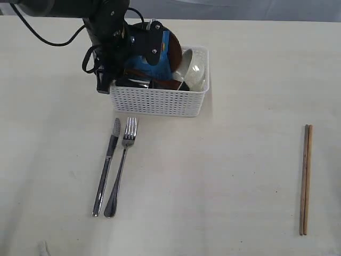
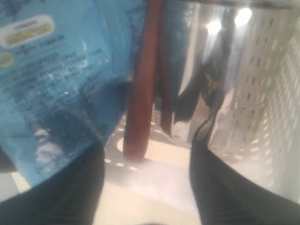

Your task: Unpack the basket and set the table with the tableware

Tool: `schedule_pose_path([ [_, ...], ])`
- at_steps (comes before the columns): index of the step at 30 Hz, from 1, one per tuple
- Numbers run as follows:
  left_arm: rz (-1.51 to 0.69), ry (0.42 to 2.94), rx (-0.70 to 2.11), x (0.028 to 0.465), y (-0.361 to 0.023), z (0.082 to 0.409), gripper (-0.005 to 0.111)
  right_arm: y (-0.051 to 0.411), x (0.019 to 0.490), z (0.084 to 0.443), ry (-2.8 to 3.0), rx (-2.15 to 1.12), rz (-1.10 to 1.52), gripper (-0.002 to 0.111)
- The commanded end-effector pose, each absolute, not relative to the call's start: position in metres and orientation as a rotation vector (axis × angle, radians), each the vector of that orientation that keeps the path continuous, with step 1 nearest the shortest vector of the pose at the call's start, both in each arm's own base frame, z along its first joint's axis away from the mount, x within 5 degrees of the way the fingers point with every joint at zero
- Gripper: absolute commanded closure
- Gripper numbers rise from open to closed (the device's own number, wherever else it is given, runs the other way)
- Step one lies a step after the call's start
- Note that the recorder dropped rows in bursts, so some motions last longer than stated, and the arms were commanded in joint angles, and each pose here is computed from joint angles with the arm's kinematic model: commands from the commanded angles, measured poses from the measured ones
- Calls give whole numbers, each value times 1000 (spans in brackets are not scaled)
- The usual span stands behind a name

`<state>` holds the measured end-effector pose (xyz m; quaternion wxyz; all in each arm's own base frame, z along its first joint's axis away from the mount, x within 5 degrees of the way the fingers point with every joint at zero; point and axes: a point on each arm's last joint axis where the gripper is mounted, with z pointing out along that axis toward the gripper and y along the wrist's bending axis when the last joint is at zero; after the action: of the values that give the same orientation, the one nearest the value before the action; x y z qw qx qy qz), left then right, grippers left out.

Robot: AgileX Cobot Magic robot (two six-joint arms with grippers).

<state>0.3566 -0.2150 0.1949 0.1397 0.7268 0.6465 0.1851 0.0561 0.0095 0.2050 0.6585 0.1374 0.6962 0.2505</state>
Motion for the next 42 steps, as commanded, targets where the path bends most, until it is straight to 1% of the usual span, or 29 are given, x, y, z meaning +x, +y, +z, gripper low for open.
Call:
schedule_pose_path([
  [1,535,1880,2106,357,-213,191,72,9,56,205,1576,310,563,109],
  [5,534,1880,2107,357,-213,191,98,9,56,205,1576,310,563,109],
  [7,535,1882,2108,357,-213,191,107,9,56,205,1576,310,563,109],
  [12,582,1870,2134,358,-210,192,107,9,56,205,1576,310,563,109],
  [16,662,1880,2087,361,-206,196,107,9,56,205,1576,310,563,109],
  [18,653,1887,2019,362,-208,200,107,9,56,205,1576,310,563,109],
  [20,633,1903,1946,363,-209,205,104,9,56,205,1576,310,563,109],
  [23,638,1902,1954,361,-208,210,85,9,56,205,1576,310,563,109],
  [24,642,1903,1975,360,-207,209,73,9,56,205,1576,310,563,109],
  [26,631,1919,2021,357,-205,208,58,9,56,205,1576,310,563,109],
  [27,598,1926,2069,354,-206,205,55,9,56,205,1576,310,563,109],
  [29,535,1917,2138,350,-207,201,56,9,56,205,1576,310,563,109],
  [30,511,1904,2169,349,-208,199,59,9,56,205,1576,310,563,109],
  [33,542,1887,2157,353,-209,195,69,10,56,205,1579,302,571,109],
  [35,568,1893,2139,355,-209,193,73,11,55,205,1583,288,585,109],
  [42,594,1920,2131,360,-206,184,71,13,55,205,1590,265,608,109],
])
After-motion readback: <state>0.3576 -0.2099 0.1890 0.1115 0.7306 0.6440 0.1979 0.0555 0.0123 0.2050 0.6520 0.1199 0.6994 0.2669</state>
